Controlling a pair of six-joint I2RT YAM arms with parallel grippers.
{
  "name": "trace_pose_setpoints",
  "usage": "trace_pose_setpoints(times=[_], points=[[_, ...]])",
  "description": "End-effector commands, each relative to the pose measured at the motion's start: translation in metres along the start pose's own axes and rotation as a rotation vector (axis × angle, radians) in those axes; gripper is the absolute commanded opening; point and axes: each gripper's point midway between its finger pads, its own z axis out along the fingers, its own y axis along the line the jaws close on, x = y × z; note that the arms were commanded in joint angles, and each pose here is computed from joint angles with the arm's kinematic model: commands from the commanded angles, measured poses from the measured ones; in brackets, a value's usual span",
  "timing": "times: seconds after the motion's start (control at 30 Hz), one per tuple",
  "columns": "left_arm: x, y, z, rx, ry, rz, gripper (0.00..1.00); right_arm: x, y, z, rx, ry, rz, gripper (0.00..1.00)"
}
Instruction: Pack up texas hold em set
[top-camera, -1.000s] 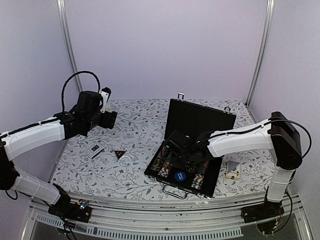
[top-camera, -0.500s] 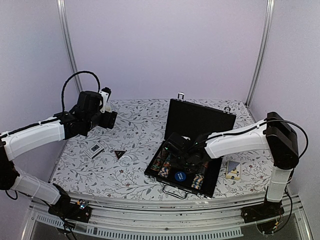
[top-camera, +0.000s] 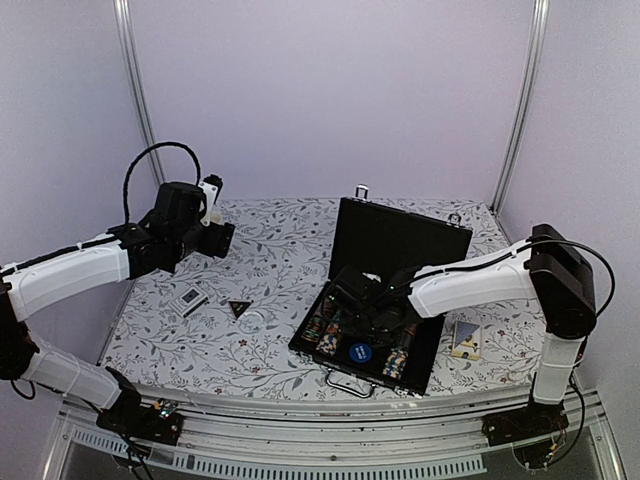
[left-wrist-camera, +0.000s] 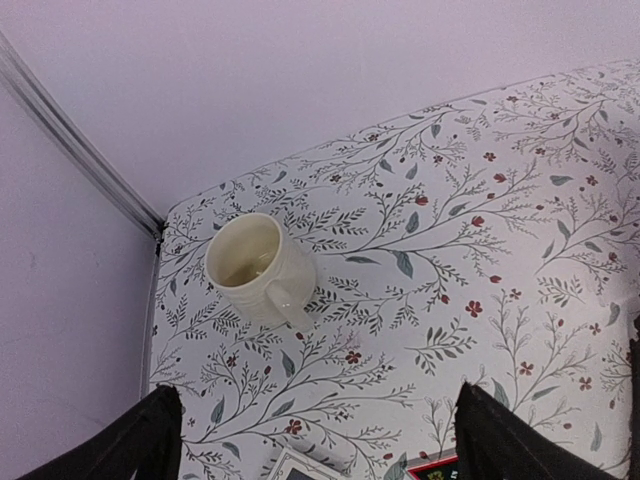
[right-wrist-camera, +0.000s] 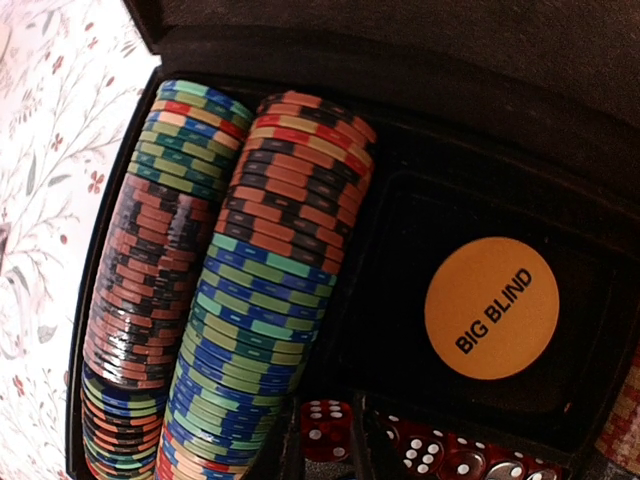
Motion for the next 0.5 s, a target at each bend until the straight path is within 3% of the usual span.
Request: trace_pose_setpoints(times=[0.0, 0.27, 0.47], points=[[-0.008, -0.003, -0.004, 0.005, -0.022, 0.007, 0.95, -0.001, 0.0, 0.005, -0.002, -0.004, -0.007, 0.23], [-0.008, -0.003, -0.004, 0.006, -0.022, 0.007, 0.95, -0.006, 0.002, -0.002, -0.015, -0.019, -0.007, 0.33], [-0.008, -0.003, -0.004, 0.006, -0.022, 0.006, 0.95, -0.011, 0.005, -0.008, -0.029, -0.031, -0.004, 0.32]])
